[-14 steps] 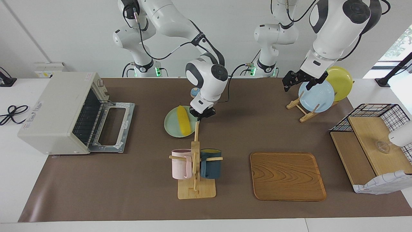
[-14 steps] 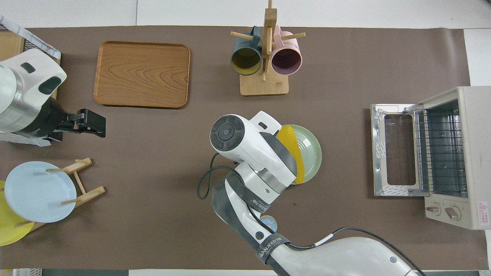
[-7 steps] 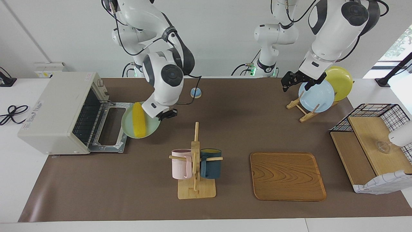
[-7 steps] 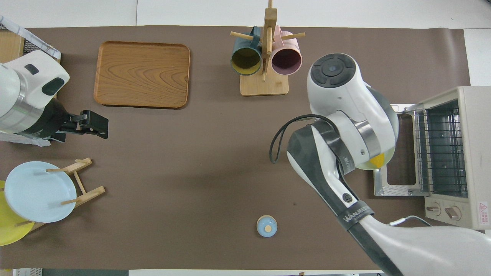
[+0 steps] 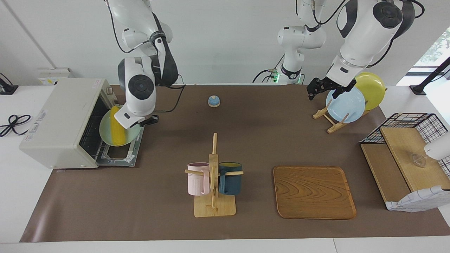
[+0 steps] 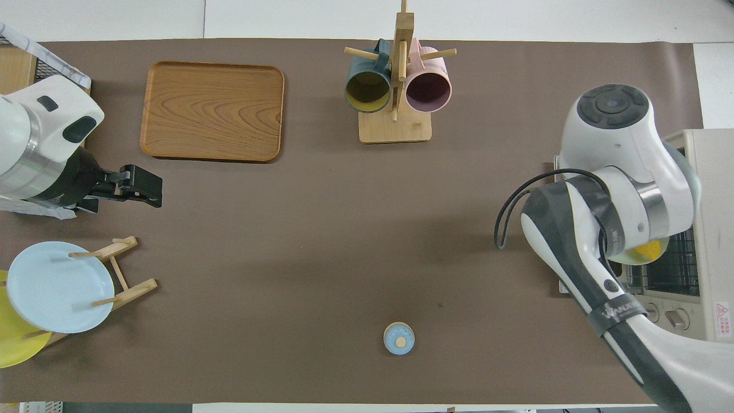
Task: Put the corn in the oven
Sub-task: 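Carry the corn into the open oven with the right gripper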
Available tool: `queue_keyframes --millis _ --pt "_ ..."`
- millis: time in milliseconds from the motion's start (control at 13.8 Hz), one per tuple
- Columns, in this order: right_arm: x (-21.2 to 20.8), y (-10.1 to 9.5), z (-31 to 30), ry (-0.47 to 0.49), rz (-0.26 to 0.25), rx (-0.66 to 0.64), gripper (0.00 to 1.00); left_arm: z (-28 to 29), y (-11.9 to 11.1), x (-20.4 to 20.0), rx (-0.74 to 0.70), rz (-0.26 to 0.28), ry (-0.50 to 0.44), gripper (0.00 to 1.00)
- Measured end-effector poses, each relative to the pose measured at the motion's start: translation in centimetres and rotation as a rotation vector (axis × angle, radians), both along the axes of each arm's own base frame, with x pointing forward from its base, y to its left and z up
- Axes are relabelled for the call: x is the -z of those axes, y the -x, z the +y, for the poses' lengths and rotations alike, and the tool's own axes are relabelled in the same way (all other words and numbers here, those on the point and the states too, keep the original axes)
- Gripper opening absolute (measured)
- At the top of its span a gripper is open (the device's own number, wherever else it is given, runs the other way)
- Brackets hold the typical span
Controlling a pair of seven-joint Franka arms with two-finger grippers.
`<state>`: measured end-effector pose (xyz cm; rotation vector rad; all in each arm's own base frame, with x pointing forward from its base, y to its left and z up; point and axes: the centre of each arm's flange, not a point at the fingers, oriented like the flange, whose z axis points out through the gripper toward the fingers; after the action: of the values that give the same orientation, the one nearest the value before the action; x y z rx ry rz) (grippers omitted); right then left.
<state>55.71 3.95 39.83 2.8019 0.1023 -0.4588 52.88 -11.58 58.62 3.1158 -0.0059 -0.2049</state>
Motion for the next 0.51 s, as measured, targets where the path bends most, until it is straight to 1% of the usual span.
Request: queue_keyframes --millis 145,218,508 --pt "0.4 0.0 -4.1 -0.025 0.021 0.003 0.03 0.0 0.0 0.0 0.000 0.001 0.000 1.00" --pt "0.8 0.1 -5.3 -0.033 0.020 0.004 0.03 0.0 0.0 0.0 0.000 0.001 0.000 1.00" --pt "2.2 1.0 -6.9 -0.055 -0.012 -0.014 0.03 0.0 0.0 0.0 -0.001 0.000 0.000 1.00"
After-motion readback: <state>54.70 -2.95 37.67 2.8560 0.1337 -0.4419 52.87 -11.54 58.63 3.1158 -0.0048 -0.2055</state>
